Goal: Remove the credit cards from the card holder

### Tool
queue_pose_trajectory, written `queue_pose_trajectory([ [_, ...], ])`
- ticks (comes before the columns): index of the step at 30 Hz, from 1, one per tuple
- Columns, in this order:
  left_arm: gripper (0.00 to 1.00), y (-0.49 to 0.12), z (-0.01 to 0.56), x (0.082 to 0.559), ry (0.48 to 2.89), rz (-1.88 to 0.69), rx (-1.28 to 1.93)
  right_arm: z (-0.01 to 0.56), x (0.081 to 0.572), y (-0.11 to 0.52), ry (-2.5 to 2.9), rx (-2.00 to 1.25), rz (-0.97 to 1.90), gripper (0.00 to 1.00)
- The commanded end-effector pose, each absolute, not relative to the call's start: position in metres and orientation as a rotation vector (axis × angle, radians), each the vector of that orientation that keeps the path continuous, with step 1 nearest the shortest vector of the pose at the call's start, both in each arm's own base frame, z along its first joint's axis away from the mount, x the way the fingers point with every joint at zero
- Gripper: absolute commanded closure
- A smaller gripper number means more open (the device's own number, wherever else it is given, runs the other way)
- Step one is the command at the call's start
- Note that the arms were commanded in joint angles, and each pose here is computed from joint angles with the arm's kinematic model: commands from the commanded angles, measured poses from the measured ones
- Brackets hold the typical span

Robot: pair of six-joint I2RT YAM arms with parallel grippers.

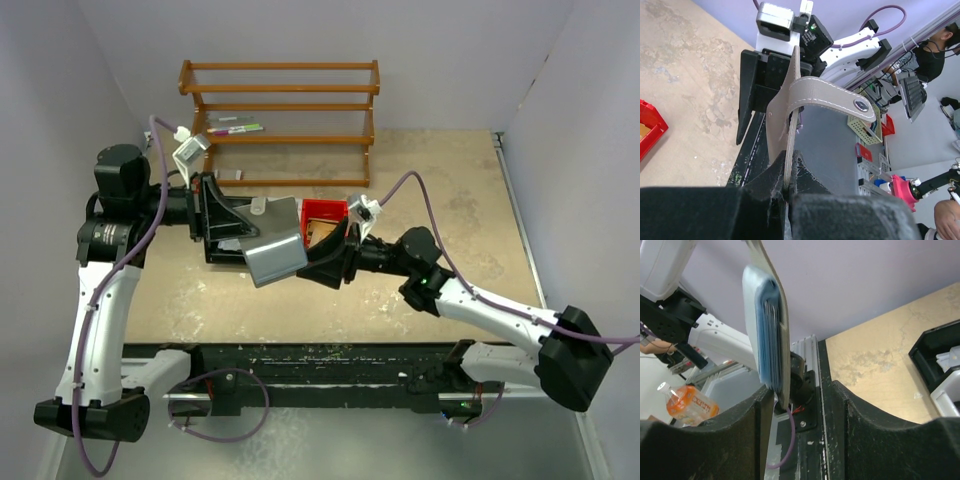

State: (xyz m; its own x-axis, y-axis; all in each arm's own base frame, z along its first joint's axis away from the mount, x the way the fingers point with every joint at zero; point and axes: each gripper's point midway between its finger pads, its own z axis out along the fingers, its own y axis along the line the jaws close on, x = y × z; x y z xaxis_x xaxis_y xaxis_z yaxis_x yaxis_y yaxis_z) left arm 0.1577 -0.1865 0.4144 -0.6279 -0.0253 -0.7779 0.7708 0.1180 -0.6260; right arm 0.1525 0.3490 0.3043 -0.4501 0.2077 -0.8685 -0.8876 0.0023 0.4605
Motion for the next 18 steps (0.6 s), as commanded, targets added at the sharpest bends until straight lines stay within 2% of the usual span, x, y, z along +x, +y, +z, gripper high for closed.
queue_pose_trajectory([
  [1, 1.0, -0.187, 0.414, 0.162, 1.723, -1.566, 0.773, 0.356, 0.159, 0.344, 1.213, -0.736, 1.609, 0.49],
  [5, 1.0, -0.187, 0.405, 0.172, 1.738, -1.555, 0.765, 0.354, 0.162, 0.346, 1.204, -0.753, 1.636, 0.48],
  [10, 1.0, -0.187, 0.401, 0.183, 1.75, -1.557, 0.756, 0.353, 0.173, 0.346, 1.209, -0.726, 1.669, 0.53],
  [13, 1.0, -0.187, 0.398, 0.185, 1.752, -1.553, 0.757, 0.352, 0.174, 0.346, 1.21, -0.722, 1.696, 0.44],
  [18, 1.0, -0.187, 0.391, 0.189, 1.769, -1.546, 0.751, 0.358, 0.178, 0.349, 1.206, -0.693, 1.746, 0.4],
])
